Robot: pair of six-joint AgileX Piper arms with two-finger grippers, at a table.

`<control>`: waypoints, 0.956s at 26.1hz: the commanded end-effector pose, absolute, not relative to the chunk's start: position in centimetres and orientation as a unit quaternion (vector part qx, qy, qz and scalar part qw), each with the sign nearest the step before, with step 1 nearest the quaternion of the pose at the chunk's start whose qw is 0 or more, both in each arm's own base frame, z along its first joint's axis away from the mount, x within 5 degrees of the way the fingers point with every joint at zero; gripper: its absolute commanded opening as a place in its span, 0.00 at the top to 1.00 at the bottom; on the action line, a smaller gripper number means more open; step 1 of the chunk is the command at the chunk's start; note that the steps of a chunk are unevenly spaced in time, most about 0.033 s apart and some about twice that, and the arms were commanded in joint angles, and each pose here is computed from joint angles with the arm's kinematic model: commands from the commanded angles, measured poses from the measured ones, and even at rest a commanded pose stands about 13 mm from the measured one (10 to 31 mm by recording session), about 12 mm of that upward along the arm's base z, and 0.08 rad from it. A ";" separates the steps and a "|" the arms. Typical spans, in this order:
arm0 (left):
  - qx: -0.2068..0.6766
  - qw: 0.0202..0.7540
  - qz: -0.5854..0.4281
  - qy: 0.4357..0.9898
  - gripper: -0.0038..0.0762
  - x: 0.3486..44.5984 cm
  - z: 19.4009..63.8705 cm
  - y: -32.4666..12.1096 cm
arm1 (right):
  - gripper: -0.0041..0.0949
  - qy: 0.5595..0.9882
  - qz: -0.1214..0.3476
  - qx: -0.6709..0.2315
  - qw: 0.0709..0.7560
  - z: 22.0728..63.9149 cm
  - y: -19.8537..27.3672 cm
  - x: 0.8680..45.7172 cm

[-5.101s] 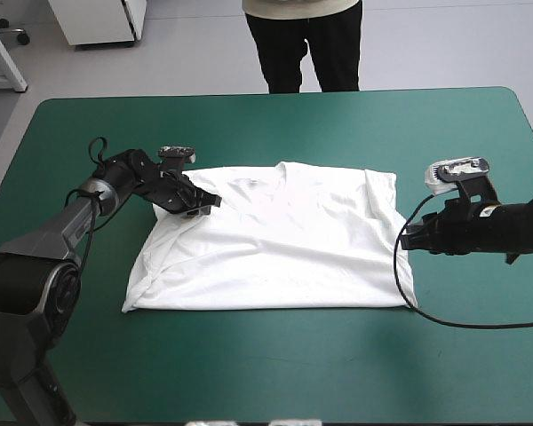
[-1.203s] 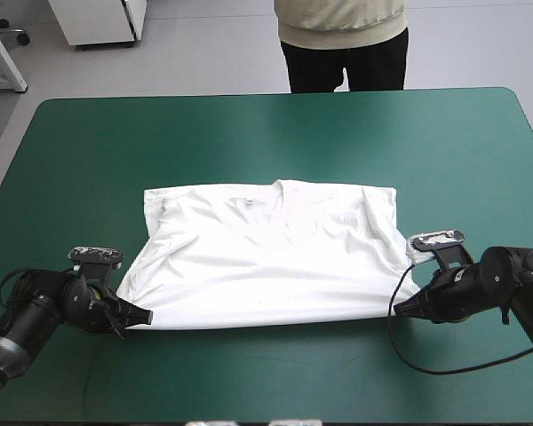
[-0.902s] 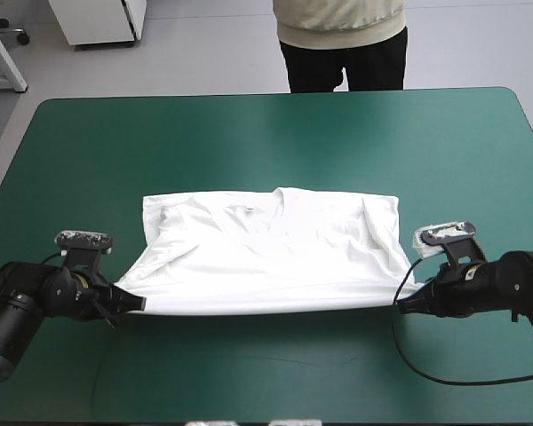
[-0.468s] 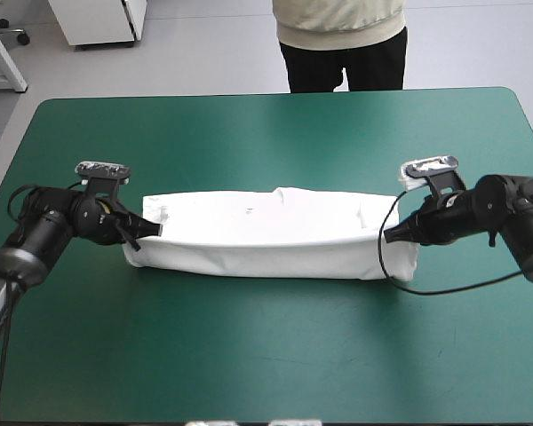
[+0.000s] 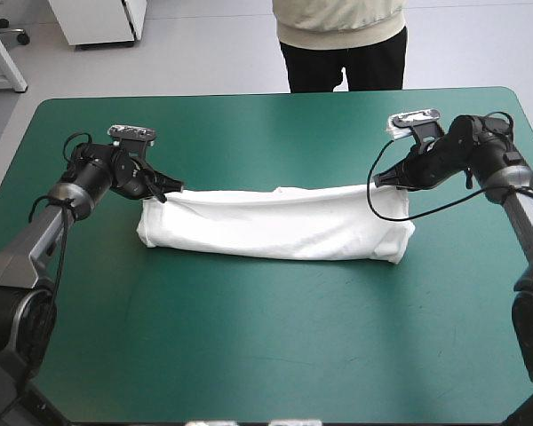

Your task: Fold the cloth

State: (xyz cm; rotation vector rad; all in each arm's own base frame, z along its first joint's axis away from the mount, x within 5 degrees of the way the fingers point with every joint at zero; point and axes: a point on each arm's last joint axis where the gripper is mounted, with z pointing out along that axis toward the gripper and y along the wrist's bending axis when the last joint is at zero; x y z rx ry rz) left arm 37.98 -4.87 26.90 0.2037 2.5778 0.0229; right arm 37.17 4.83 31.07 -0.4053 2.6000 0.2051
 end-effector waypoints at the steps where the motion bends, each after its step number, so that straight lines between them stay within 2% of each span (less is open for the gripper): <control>1: 0.073 0.327 0.006 0.942 0.96 39.3 28.9 -5.0 | 0.97 0.943 0.070 -0.145 0.291 32.6 4.3 38.7; 5: 0.074 0.323 0.006 0.943 0.96 40.1 27.8 -5.1 | 0.91 0.948 0.071 -0.148 0.271 30.8 4.4 40.0; 8: 0.075 0.323 0.006 0.943 0.95 40.3 27.6 -5.1 | 0.74 0.951 0.076 -0.147 0.261 30.1 4.5 40.3; 10: 0.076 0.325 0.008 0.943 0.88 40.3 27.8 -5.1 | 0.61 0.951 0.078 -0.146 0.260 30.2 4.5 40.2; 11: 0.076 0.327 0.009 0.942 0.76 40.4 28.5 -5.1 | 0.52 0.950 0.077 -0.144 0.266 31.1 4.4 39.8; 16: 0.080 0.340 0.010 0.937 0.40 40.1 32.0 -5.1 | 0.51 0.934 0.068 -0.141 0.321 35.8 4.2 37.7; 17: 0.079 0.348 0.006 0.934 0.36 40.0 33.0 -5.2 | 0.51 0.931 0.065 -0.140 0.331 36.6 4.1 37.1; 21: 0.102 0.373 -0.041 0.921 0.35 38.7 36.0 -6.0 | 0.51 0.920 0.054 -0.133 0.365 40.1 3.7 34.3; 23: 0.138 0.369 -0.118 0.912 0.35 37.2 37.2 -8.3 | 0.51 0.918 0.052 -0.118 0.374 41.9 2.7 32.3; 25: 0.171 0.351 -0.141 0.910 0.36 36.5 37.1 -10.4 | 0.51 0.925 0.048 -0.102 0.363 42.0 1.5 31.4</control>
